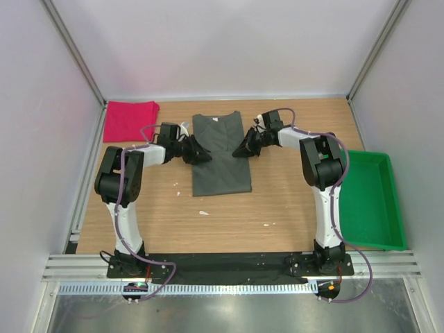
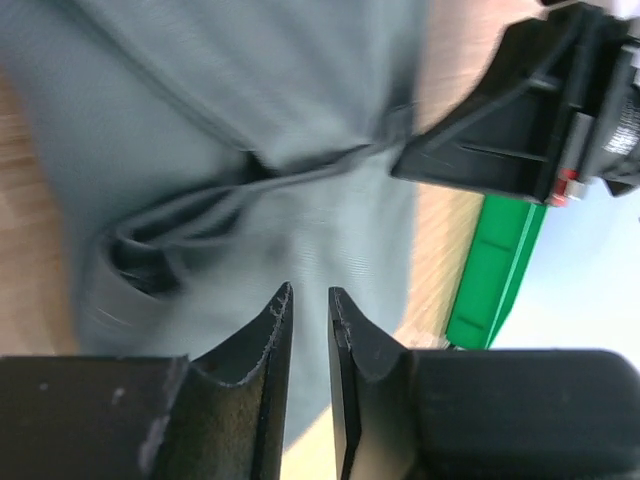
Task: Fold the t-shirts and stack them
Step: Fold the tshirt
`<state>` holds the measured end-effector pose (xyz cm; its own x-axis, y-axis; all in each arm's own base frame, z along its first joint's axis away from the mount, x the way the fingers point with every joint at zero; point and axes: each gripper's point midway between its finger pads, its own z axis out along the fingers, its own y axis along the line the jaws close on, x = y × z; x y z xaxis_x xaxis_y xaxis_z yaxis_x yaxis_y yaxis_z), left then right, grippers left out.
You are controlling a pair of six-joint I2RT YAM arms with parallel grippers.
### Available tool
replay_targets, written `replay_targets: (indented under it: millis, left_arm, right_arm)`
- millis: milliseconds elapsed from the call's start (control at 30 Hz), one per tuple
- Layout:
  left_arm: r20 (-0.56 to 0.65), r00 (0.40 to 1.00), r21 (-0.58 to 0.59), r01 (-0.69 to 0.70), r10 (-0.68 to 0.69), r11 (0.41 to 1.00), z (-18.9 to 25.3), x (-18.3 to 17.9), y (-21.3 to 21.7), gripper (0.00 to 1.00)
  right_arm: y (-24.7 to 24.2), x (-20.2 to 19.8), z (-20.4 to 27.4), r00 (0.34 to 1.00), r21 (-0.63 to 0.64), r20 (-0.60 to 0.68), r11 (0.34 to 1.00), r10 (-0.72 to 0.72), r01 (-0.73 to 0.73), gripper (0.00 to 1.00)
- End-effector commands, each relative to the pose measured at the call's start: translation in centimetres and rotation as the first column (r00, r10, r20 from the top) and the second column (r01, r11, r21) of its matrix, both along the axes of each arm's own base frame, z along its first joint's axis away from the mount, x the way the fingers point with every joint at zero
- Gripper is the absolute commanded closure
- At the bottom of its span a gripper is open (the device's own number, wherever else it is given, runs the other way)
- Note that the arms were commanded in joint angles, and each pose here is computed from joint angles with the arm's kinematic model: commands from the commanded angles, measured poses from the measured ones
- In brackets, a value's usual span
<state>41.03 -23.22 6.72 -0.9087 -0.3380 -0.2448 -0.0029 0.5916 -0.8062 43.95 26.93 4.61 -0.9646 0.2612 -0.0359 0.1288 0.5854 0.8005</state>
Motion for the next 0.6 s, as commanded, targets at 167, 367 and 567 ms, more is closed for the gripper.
replay_targets:
  millis: [167, 367, 567]
  left_arm:
    - [0.018, 1.000, -0.020, -0.013, 0.013, 1.000, -2.1, 2.5, 3.2, 0.80]
    - [-0.017, 1.000, 0.015, 0.019, -0.018, 1.000, -2.6, 3.0, 4.7, 0.79]
    - [0.112, 0.992, -0.039, 0.070, -0.066, 0.997, 6.3, 0.5, 2.0, 0.67]
  right_arm:
    - [-1.5, 1.5, -1.2, 0.999, 0.070, 0.001, 0.997, -0.042, 0.042, 0.89]
    - [-4.7, 2.0, -0.5, 0.999, -0.023, 0.013, 0.999, -0.039, 0.039, 0.89]
    - [-6.0, 0.1, 3.8, 0.995, -0.145, 0.095, 0.989, 0.020, -0.006, 0.87]
